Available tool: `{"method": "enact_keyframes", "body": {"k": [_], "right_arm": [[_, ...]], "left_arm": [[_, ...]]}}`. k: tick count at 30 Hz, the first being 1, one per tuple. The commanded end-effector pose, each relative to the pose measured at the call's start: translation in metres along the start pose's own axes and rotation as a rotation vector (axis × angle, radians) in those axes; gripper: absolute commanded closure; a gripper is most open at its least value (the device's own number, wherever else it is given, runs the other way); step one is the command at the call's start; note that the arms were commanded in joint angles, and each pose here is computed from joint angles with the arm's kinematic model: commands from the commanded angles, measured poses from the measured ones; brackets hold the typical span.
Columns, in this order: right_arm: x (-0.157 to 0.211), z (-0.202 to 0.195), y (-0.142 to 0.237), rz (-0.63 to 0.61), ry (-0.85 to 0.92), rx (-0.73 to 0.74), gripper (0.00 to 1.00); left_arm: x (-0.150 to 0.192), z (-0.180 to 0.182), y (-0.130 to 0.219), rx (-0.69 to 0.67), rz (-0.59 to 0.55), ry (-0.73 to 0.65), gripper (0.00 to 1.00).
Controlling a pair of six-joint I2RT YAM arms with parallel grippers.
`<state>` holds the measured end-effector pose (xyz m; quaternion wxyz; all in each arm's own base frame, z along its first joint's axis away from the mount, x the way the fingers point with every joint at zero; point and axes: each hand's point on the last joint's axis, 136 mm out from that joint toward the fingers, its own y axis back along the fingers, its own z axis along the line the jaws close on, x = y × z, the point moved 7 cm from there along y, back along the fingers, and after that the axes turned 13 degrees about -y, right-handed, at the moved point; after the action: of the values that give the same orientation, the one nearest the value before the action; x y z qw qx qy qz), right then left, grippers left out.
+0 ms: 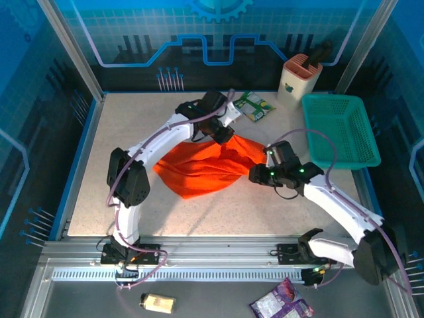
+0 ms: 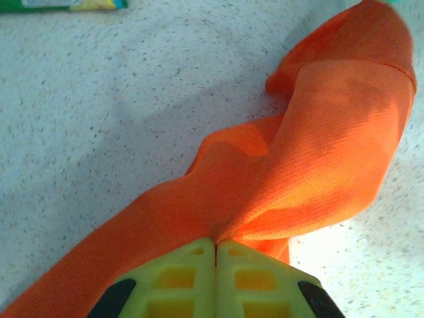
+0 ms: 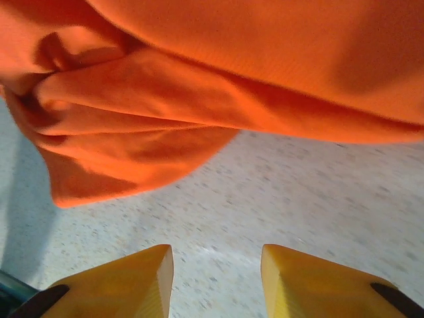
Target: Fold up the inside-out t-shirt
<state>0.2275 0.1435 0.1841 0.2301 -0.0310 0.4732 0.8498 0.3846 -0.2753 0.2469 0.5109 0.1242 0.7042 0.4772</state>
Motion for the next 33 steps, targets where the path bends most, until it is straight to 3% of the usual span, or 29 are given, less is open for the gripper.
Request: {"method": "enact_keyframes", "body": {"k": [1, 7, 14, 22, 25, 27, 30, 33], "right_arm": [[-0.014, 0.027, -0.023, -0.06, -0.013, -0.109, 0.59], [-0.04, 0.05, -0.065, -0.1, 0.019, -0.014, 0.57], [-0.076, 0.06, -0.096, -0.194, 0.059, 0.136, 0.53], [-0.089, 0.049, -0.141, -0.178, 0.074, 0.292, 0.38], [-0.088, 0.051, -0.149, -0.166, 0.089, 0.256, 0.48], [-0.087, 0.053, -0.145, -0.173, 0.096, 0.231, 0.63], [-0.088, 0.06, -0.123, -0.216, 0.114, 0.183, 0.86], [-0.09, 0.074, -0.081, -0.271, 0.147, 0.121, 1.0]], "left_arm": [[-0.011, -0.001, 0.027, 0.103, -0.088, 0.168, 1.0], [-0.015, 0.011, 0.046, 0.154, -0.159, 0.303, 1.0], [-0.02, 0.003, 0.063, 0.2, -0.199, 0.329, 1.0], [-0.027, -0.006, 0.088, 0.222, -0.256, 0.337, 1.0], [-0.028, -0.009, 0.097, 0.22, -0.27, 0.334, 1.0], [-0.027, -0.009, 0.102, 0.203, -0.27, 0.33, 1.0], [-0.022, -0.004, 0.11, 0.149, -0.26, 0.337, 1.0], [-0.011, 0.012, 0.114, 0.073, -0.245, 0.377, 1.0]]}}
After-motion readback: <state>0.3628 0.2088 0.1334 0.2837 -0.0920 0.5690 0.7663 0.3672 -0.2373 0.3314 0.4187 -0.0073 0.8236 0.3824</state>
